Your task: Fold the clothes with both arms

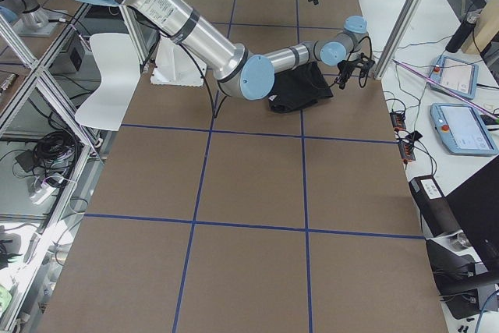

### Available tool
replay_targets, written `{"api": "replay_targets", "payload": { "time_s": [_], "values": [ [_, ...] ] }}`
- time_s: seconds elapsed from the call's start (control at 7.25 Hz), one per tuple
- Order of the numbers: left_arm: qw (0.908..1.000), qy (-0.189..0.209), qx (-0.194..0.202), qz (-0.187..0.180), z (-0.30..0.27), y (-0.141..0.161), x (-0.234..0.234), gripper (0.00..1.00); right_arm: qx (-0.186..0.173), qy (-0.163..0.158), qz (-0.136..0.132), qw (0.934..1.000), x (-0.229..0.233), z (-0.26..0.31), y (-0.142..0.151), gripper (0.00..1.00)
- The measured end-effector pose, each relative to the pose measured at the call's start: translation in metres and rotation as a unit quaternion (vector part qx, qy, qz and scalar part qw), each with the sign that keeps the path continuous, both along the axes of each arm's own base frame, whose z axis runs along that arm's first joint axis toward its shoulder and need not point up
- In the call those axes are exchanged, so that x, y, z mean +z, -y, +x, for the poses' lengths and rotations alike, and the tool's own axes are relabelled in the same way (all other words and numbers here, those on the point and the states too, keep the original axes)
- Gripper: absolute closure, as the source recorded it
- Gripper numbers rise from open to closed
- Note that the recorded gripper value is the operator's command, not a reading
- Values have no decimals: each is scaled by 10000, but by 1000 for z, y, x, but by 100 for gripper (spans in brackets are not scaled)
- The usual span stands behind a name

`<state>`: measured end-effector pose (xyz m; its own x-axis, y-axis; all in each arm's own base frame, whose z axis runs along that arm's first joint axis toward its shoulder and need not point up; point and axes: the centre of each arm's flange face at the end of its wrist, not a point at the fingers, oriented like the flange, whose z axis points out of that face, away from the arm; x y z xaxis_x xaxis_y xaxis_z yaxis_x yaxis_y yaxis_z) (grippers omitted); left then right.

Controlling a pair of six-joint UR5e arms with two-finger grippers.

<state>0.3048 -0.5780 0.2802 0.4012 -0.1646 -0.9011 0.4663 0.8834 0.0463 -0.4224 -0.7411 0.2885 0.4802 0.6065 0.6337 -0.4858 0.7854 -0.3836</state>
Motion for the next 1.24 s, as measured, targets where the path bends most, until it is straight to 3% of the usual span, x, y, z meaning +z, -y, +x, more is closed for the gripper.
{"api": "replay_targets", "payload": {
  "time_s": [0.14,0.28,0.55,0.69,1.1,1.24],
  "values": [
    [9991,238,185,284,-9,-11,15,0,-54,76,136,9999,22,29,-25,53],
    [9960,494,417,611,-22,-22,31,0,-221,29,353,9991,48,61,-54,1],
    [9850,852,958,1150,-62,-39,61,0,-685,-289,724,9946,87,120,-101,0],
    [9782,1013,1193,1363,-89,-46,80,0,-1012,-443,985,9890,112,151,-125,0],
    [9506,1659,1744,1959,-188,-61,154,0,-2000,-794,1758,9606,202,265,-201,0],
    [9411,1885,1863,2100,-219,-68,179,0,-2248,-694,1922,9527,228,310,-227,0]
  ]
}}
